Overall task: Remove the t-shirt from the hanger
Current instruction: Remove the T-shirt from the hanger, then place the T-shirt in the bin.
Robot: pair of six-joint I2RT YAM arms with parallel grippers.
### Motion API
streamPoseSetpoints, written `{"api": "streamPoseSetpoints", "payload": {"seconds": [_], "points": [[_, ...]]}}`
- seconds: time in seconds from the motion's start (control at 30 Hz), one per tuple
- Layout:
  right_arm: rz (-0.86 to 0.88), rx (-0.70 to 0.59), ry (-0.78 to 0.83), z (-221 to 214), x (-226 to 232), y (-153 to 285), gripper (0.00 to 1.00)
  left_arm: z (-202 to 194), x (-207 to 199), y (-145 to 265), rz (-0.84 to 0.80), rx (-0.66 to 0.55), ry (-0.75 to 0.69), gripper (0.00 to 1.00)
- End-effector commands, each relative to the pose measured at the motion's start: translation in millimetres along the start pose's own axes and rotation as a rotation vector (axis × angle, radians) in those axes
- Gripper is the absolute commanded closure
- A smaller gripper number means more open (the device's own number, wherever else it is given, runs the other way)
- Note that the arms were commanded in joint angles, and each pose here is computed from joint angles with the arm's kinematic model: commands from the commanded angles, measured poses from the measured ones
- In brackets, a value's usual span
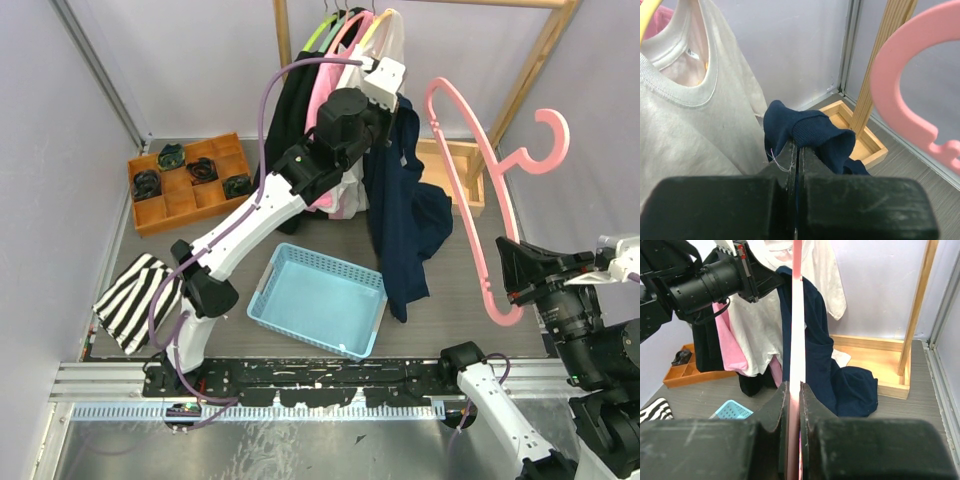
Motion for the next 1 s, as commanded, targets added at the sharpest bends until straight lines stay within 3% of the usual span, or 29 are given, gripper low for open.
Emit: {"api": "streamPoseSetpoints", "payload": {"seconds": [0.0,0.13,0.27,0.57,0.97], "points": [[-0.033,-0.124,-0.02,30,-3,4,0.99,28,6,4,-0.001,-0.075,0.016,1.0],[-0.14,-0.132,-0.044,29,-20,-2,0.99,55,-19,26,-0.196,-0.157,0.036,1.0],[-0.237,-0.131,-0.057,25,-36,-8,0.99,110,-24,65,-0.31,-0.29,0.061,1.0],[-0.283,-0.125,-0.043,13,-47,-16,1.0,217,-2,144,-0.366,-0.565,0.075,1.0],[-0.276,-0.113,-0.037,1,-48,-19,0.99,289,41,249,-0.32,-0.765,0.096,1.0]]}}
Point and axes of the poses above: each gripper's point midway between its finger pads, its own y axis back along the fingers, its own x axis along the line the jaws close on, z = x × y, the point moved 1 cm from there along y, back along the fingers, and after that the axes turned 7 degrees about -y, right-handed, at the moved point
